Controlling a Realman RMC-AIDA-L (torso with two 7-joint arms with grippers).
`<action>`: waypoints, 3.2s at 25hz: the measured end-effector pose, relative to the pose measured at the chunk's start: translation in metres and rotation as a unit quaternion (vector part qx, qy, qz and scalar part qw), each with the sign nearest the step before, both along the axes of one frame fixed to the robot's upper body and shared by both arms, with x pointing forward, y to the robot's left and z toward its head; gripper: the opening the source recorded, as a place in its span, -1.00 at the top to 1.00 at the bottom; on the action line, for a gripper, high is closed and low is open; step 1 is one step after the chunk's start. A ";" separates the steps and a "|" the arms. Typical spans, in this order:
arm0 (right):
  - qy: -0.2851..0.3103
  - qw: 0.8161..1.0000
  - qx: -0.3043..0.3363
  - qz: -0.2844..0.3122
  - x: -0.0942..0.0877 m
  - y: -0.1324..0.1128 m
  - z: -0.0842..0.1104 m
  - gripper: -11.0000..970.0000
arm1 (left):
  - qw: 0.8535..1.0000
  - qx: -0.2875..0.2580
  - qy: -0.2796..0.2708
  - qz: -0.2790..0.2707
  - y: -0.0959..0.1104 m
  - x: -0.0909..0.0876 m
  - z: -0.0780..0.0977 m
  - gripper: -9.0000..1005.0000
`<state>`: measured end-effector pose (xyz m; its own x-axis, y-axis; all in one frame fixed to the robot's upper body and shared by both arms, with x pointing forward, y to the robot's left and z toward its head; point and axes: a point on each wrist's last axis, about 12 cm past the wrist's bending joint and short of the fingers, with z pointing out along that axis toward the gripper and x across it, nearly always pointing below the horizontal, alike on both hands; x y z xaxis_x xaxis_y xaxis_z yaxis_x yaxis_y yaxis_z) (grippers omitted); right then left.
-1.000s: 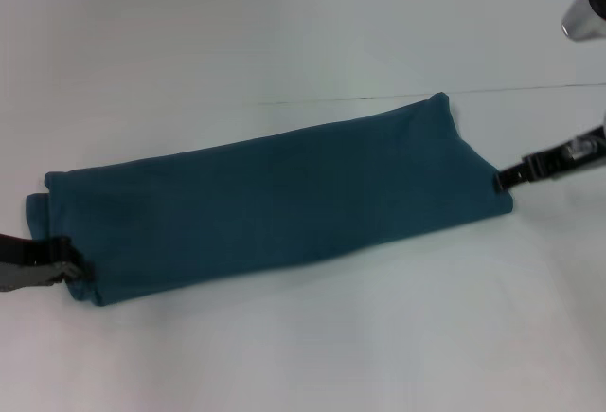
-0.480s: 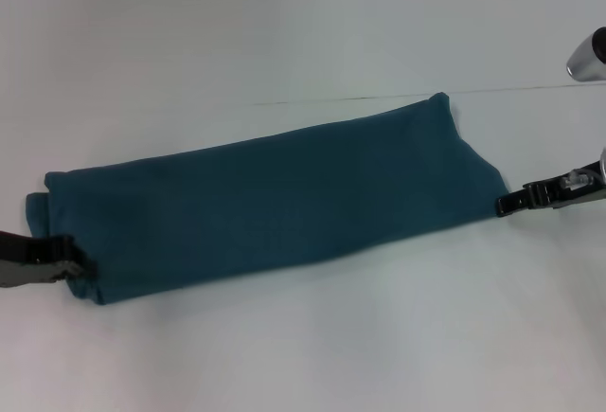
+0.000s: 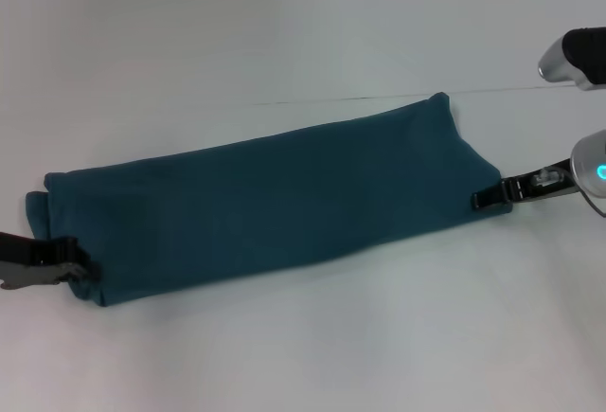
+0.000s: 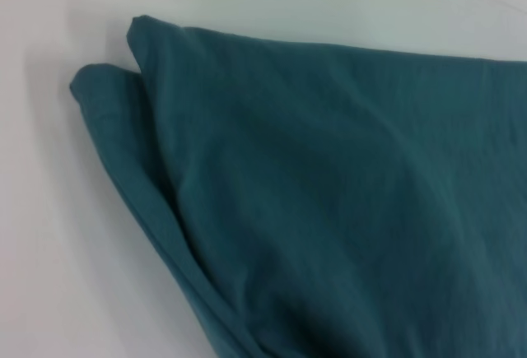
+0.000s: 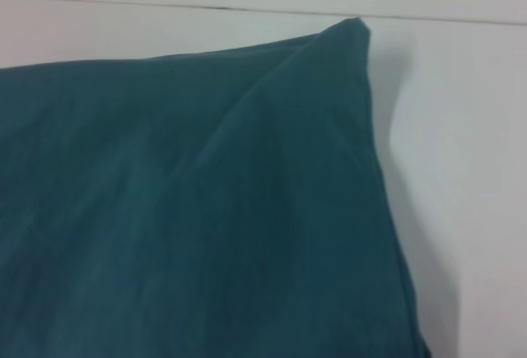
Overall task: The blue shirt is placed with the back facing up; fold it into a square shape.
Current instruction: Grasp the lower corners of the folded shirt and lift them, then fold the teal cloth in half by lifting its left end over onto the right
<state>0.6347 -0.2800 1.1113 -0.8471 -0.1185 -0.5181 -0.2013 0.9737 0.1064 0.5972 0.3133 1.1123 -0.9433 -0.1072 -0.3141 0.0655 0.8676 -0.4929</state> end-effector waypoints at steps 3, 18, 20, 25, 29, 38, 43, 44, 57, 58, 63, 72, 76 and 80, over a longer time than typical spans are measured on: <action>-0.001 1.000 0.001 0.000 0.001 0.002 -0.002 -0.89 | 1.000 0.000 0.000 -0.001 0.000 0.000 0.000 0.84; -0.007 1.000 0.001 0.001 0.004 0.010 -0.015 -0.88 | 1.000 0.004 -0.002 -0.006 -0.001 0.000 -0.001 0.84; -0.006 1.000 0.003 0.000 0.004 0.011 -0.017 -0.82 | 1.000 0.004 -0.001 -0.009 -0.001 0.000 -0.001 0.84; -0.008 1.000 0.013 0.003 0.005 0.013 -0.019 -0.67 | 1.000 0.003 0.001 -0.011 -0.003 -0.001 -0.002 0.84; -0.012 1.000 0.022 0.011 0.005 0.015 -0.018 -0.55 | 1.000 0.003 0.002 -0.011 -0.002 -0.002 -0.002 0.84; -0.009 0.999 0.026 0.034 0.003 0.014 -0.011 0.46 | 1.000 0.007 0.006 -0.022 0.000 -0.005 -0.003 0.84; 0.026 0.996 0.011 0.082 -0.005 0.012 0.000 0.57 | 0.999 0.007 0.026 -0.039 0.011 -0.011 0.004 0.84; 0.040 0.995 0.006 0.095 -0.008 0.011 0.002 0.58 | 0.999 0.008 0.030 -0.042 0.013 -0.012 0.006 0.84; 0.185 0.962 0.015 0.199 -0.063 0.000 0.012 0.61 | 0.987 -0.002 0.128 -0.094 0.037 -0.060 0.012 0.84; 0.189 0.962 0.014 0.198 -0.067 -0.002 0.013 0.61 | 0.987 -0.005 0.131 -0.094 0.038 -0.063 0.010 0.84; 0.181 0.964 0.014 0.194 -0.072 -0.007 0.018 0.61 | 0.988 -0.015 0.127 -0.090 0.039 -0.067 0.007 0.84; 0.152 0.963 0.063 0.214 -0.081 -0.026 0.037 0.53 | 0.989 -0.038 0.106 -0.095 0.035 -0.066 0.007 0.84; 0.094 0.962 0.125 0.224 -0.086 -0.051 0.065 0.27 | 0.990 -0.054 0.091 -0.095 0.034 -0.063 0.011 0.84; 0.024 0.954 0.186 0.235 -0.092 -0.065 0.079 -0.10 | 0.989 -0.067 0.078 -0.102 0.032 -0.059 0.019 0.84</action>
<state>0.5426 -0.3447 1.1898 -0.7691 -0.3066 -0.5607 -0.5925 0.6709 0.4459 0.5379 0.3451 1.1309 -0.9855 0.0600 -0.1587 0.1469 0.7700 -0.6210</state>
